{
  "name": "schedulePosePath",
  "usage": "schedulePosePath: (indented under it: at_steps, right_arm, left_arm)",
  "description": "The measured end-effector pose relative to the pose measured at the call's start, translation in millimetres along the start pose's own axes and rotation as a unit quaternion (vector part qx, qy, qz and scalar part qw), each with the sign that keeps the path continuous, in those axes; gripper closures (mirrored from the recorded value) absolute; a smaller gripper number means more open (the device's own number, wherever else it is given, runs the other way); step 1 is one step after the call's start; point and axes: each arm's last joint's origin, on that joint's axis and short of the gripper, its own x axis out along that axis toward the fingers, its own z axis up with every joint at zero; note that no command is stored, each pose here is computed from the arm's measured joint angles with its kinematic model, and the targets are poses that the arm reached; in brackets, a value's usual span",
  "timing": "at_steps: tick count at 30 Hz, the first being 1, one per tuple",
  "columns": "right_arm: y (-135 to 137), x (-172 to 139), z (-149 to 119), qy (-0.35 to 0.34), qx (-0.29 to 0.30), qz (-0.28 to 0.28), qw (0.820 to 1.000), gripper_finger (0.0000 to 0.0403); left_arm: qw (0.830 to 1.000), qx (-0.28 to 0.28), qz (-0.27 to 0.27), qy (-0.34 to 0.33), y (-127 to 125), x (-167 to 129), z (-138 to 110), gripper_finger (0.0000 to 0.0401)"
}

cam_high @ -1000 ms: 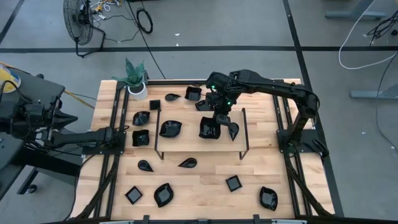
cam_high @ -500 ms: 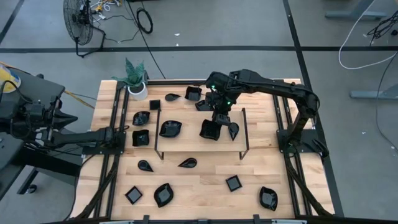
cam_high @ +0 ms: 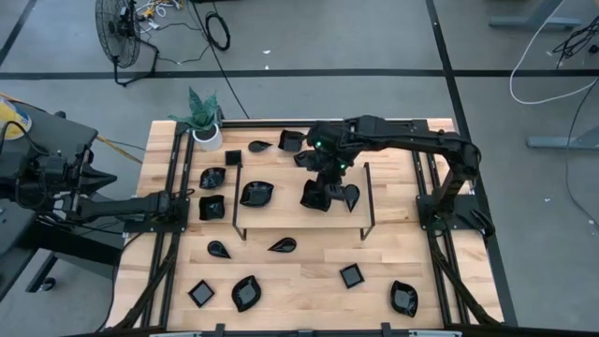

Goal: Pick & Place Mini shaped plates
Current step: Stack the distorted square plate on top of the distorted square plate on the shelf

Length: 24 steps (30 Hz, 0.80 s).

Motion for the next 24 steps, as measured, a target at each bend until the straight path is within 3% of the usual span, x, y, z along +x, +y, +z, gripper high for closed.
schedulePosePath:
  at_steps: [9,24]
  right_arm:
    - [24,10,4,0.007,-0.086,-0.02,0.996,0.0326]
    - [17,33,7,0.035,-0.11,-0.035,0.993,0.0399]
  left_arm:
    - [1.0,0.0,0.0,0.0,0,0,0,0.0383]
    - [1.0,0.0,0.0,0.0,0,0,0,0.0383]
